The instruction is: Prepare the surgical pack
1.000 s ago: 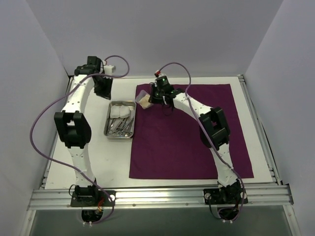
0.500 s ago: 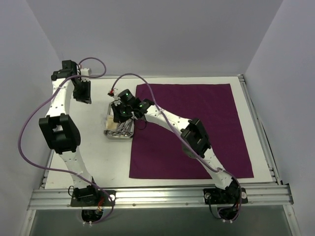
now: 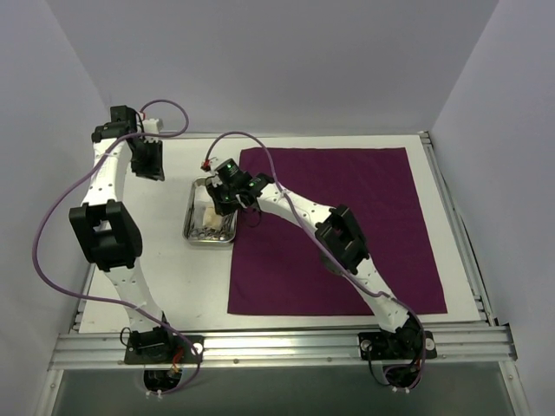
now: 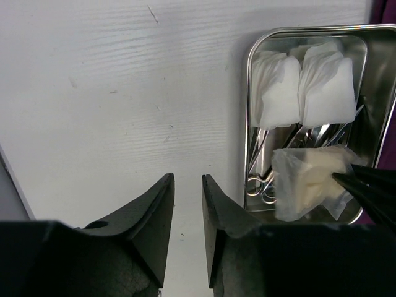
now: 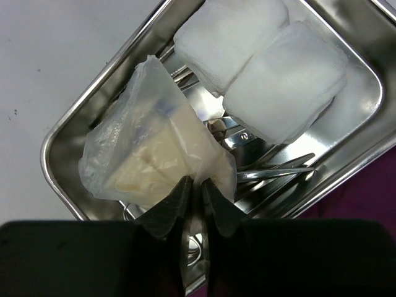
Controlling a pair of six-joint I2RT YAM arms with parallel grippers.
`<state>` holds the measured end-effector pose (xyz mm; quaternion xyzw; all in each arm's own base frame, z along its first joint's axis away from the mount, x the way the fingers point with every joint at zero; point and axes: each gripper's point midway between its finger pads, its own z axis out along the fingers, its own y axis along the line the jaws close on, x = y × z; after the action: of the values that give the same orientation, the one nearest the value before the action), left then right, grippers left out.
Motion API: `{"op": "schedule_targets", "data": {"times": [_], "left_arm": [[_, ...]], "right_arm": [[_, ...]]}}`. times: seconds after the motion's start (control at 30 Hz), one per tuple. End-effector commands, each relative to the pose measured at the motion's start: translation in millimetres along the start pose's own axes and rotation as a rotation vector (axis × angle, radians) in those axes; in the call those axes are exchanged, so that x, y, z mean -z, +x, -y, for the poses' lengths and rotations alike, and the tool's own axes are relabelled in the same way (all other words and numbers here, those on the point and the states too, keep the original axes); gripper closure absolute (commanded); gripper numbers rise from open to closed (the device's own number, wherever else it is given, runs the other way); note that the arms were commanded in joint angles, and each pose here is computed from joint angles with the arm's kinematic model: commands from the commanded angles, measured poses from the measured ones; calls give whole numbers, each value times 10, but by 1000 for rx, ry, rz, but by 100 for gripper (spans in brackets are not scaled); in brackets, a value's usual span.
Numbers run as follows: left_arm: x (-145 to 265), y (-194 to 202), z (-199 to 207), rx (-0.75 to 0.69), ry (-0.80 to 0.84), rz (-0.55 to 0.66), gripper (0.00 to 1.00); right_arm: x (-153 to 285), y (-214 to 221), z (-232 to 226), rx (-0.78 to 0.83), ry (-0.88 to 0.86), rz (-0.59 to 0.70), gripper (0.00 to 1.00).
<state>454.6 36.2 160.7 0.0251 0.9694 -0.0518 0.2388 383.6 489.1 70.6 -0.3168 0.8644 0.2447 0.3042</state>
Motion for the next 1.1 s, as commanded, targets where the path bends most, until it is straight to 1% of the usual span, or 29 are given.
{"op": "schedule_targets", "data": {"times": [0.0, 0.07, 0.1, 0.2, 0.3, 0.33, 0.37, 0.4, 0.43, 0.47, 0.5, 0.57, 0.6, 0.63, 0.67, 0.7, 0.8, 1.0, 1.07], "left_arm": [[-91, -79, 60, -13, 38, 29, 64], [-139, -82, 81, -8, 50, 28, 59], [-151, -91, 98, -10, 54, 29, 58], [-206, -125, 132, -3, 69, 30, 56], [-245, -104, 150, 8, 77, 15, 56], [-255, -81, 155, 11, 80, 6, 55], [-269, -35, 176, 18, 91, -7, 55], [-281, 7, 194, 18, 98, -22, 55], [-272, 69, 219, 23, 102, -43, 55], [-294, 160, 223, 30, 106, -71, 55], [-302, 227, 233, 35, 110, -92, 55], [-272, 340, 272, 40, 122, -122, 54], [-285, 437, 316, 43, 143, -148, 54], [-244, 464, 341, 43, 149, -151, 54], [-238, 495, 372, 41, 158, -157, 54], [-255, 569, 398, 45, 169, -177, 54], [-300, 633, 441, 34, 185, -185, 54], [-435, 673, 550, 32, 251, -176, 55], [-471, 710, 588, 34, 273, -183, 56]], "right_arm": [[-16, -149, -16, 41, 12, 36, 81], [-26, -147, -33, 63, 12, 28, 71], [-18, -154, -15, 66, 17, 29, 64], [64, -268, 24, 53, 38, 56, 57], [302, -600, 15, 7, 35, 147, 54], [450, -809, -12, -8, 30, 210, 54], [531, -914, 58, -41, 43, 244, 54], [668, -1047, 104, -122, 65, 289, 58], [661, -1021, 207, -175, 87, 295, 62], [679, -1004, 331, -232, 112, 296, 68], [694, -984, 541, -322, 145, 297, 78], [626, -819, 783, -380, 204, 256, 82], [607, -793, 884, -396, 213, 246, 82], [509, -664, 944, -402, 230, 205, 81], [507, -701, 947, -401, 233, 209, 80], [474, -676, 958, -399, 236, 199, 75], [340, -567, 927, -415, 200, 172, 66], [110, -325, 855, -487, 104, 129, 65], [73, -356, 837, -494, 80, 147, 66]]}}
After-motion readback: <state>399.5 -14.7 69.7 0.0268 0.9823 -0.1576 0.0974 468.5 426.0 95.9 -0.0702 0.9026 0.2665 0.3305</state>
